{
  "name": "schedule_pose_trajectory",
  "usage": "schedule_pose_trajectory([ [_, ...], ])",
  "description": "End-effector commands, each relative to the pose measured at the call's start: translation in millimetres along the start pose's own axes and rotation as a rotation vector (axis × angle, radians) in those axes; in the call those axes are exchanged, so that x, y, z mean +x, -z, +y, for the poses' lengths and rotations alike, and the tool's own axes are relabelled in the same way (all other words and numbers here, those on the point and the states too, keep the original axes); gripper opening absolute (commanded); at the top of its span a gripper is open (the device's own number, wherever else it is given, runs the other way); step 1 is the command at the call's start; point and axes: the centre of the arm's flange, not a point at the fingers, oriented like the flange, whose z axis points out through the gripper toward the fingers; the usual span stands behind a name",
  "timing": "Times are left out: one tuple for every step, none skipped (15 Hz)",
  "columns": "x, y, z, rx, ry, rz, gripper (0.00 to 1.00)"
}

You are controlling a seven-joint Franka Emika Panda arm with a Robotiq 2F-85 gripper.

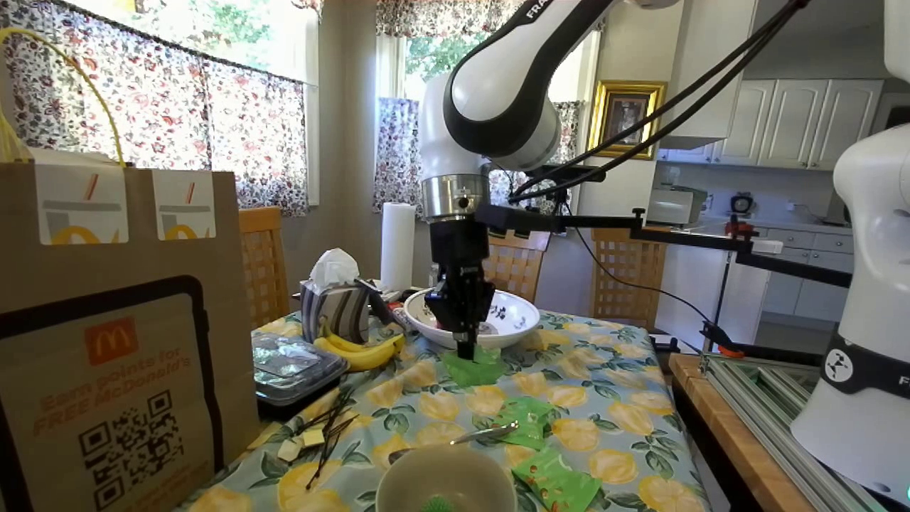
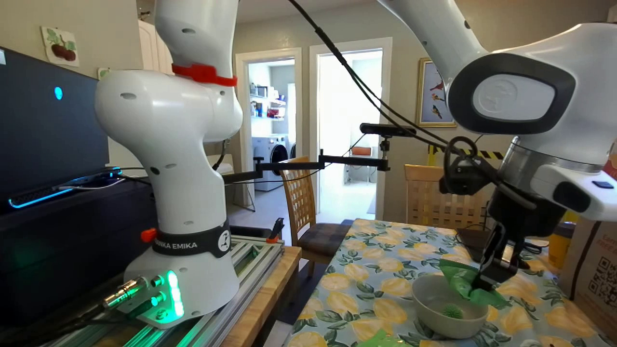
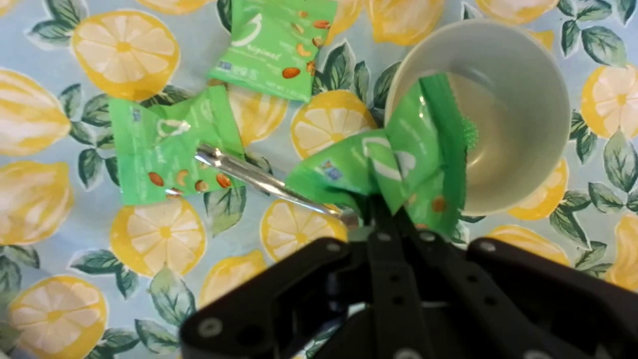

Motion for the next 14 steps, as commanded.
schedule_pose_trajectory([
  [15.9,-6.2,-2.4,-0.096,-0.073,0.074,0.00],
  [24.3,-9.9,0.8,-0.131,-0.089,0.097,0.00],
  [30.0,-13.4,2.7,-0.157,-0.094,0.117,0.00],
  [36.6,-17.8,4.8,-0.180,-0.098,0.141,0.00],
  [42.5,-22.8,5.9,-0.190,-0.090,0.148,0.00],
  [49.0,-29.1,6.8,-0.199,-0.089,0.159,0.00],
  [53.3,-34.3,7.5,-0.203,-0.087,0.164,0.00],
  [58.6,-39.8,8.8,-0.208,-0.085,0.167,0.00],
  [63.3,-44.2,10.2,-0.212,-0.082,0.169,0.00],
  [67.7,-48.5,11.4,-0.212,-0.082,0.174,0.00],
  [72.0,-52.2,13.3,-0.213,-0.084,0.178,0.00],
  [75.8,-55.2,14.9,-0.218,-0.085,0.187,0.00],
  [79.3,-58.0,16.7,-0.223,-0.091,0.192,0.00],
  [83.2,-60.7,18.7,-0.226,-0.092,0.198,0.00],
])
